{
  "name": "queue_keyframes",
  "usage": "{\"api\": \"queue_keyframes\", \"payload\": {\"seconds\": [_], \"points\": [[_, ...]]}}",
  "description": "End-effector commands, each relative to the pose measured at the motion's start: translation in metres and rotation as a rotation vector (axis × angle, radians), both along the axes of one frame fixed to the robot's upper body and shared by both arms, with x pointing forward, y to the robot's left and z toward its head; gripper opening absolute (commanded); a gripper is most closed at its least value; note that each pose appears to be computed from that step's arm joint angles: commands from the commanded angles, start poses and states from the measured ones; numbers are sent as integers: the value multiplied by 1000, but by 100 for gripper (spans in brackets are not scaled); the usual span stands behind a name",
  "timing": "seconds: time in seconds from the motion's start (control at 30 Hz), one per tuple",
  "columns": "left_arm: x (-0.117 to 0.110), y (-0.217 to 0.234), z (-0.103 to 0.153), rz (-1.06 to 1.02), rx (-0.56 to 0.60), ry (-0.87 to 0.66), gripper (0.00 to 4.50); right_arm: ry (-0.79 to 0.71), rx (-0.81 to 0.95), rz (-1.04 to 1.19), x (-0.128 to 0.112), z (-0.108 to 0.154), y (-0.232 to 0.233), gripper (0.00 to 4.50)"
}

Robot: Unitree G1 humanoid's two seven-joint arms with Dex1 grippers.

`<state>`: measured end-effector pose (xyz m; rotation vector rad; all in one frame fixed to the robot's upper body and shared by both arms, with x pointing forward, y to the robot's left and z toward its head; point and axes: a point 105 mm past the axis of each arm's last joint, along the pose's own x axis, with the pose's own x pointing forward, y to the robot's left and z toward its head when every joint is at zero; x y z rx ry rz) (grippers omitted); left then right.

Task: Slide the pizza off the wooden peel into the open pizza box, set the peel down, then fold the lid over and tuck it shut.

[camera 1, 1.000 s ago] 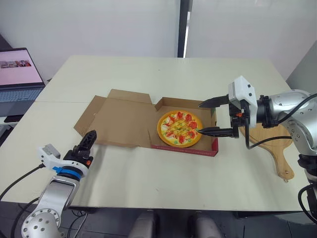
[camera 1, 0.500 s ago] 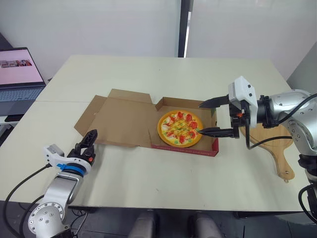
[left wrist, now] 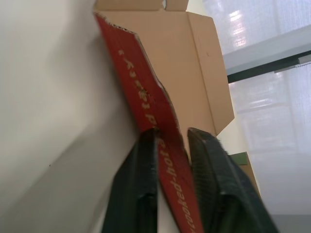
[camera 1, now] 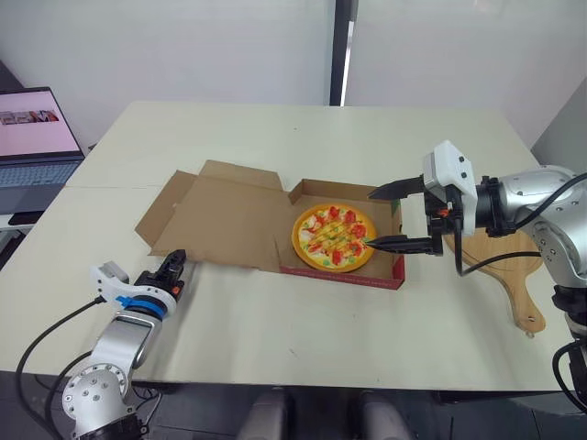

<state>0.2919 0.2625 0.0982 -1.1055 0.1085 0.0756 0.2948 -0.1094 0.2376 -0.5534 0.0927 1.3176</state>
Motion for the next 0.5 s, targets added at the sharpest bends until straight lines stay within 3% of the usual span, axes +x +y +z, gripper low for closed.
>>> {"api": "queue_keyframes", "payload": {"seconds": [0.03, 0.37, 0.5], "points": [[0, 1, 19, 8, 46, -52, 3, -50, 17, 14, -5, 11, 2, 450], [-9, 5, 30, 12, 135, -68, 3, -59, 31, -9, -4, 10, 2, 450], [-10, -11, 57, -69, 242, -163, 3, -76, 46, -42, 1, 11, 0, 450]]}}
